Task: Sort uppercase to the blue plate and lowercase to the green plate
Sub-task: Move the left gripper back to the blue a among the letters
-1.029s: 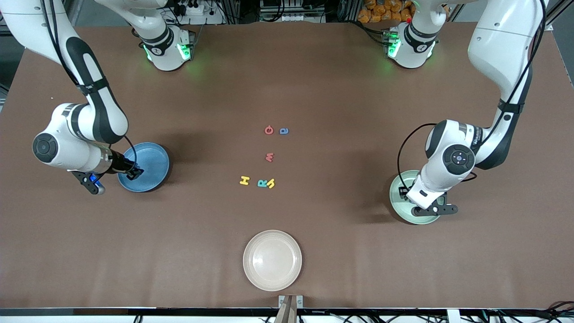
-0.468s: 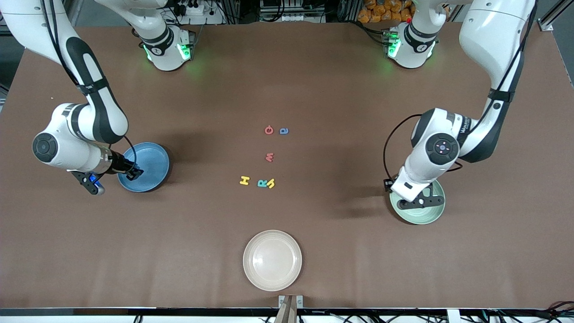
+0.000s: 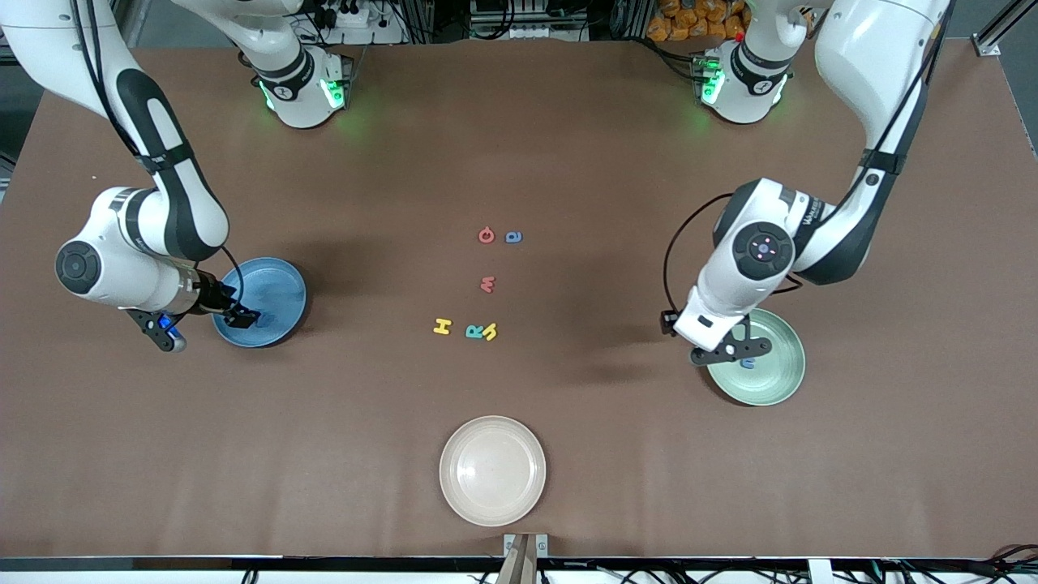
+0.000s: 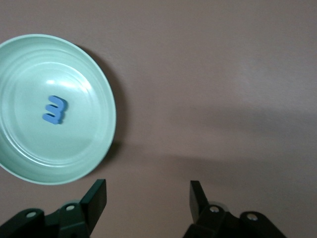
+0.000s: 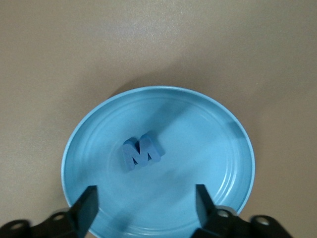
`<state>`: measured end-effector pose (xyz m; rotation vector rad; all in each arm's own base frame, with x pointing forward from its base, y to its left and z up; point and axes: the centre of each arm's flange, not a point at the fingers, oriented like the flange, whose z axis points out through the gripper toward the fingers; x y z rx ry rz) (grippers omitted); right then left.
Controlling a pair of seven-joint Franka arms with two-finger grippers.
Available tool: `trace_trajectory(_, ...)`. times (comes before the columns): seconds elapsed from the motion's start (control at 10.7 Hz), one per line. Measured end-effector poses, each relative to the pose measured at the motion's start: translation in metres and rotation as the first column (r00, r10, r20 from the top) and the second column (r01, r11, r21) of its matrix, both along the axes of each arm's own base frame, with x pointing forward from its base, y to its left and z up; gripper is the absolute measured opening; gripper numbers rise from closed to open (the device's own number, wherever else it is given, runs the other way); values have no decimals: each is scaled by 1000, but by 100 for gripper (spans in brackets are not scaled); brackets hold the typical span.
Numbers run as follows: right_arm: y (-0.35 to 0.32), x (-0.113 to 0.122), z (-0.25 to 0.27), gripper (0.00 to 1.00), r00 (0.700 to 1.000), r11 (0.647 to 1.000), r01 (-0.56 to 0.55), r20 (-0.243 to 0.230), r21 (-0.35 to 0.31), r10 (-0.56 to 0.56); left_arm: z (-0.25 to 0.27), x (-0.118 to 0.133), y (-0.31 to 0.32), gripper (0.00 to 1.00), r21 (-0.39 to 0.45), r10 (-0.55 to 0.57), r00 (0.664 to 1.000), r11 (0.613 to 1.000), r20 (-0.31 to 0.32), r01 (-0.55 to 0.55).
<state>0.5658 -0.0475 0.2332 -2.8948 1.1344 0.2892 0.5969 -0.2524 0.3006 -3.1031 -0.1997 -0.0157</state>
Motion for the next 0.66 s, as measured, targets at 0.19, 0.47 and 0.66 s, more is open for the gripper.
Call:
trace_trajectory(0.19, 0, 0, 0, 100, 1000, 1000, 1, 0, 0, -1, 4, -9, -19, 78, -9, 8, 1000, 1000, -7, -8)
trace_trajectory(0.47, -1, 0, 0, 100, 1000, 1000, 2, -1, 0, -2, 13, -29, -56, 81, -30, 25, 1000, 999, -16, -25)
trace_trajectory(0.66, -1, 0, 0, 100, 1000, 1000, 3, -1, 0, -3, 18, -45, -81, 82, -46, 49, 999, 998, -22, -50)
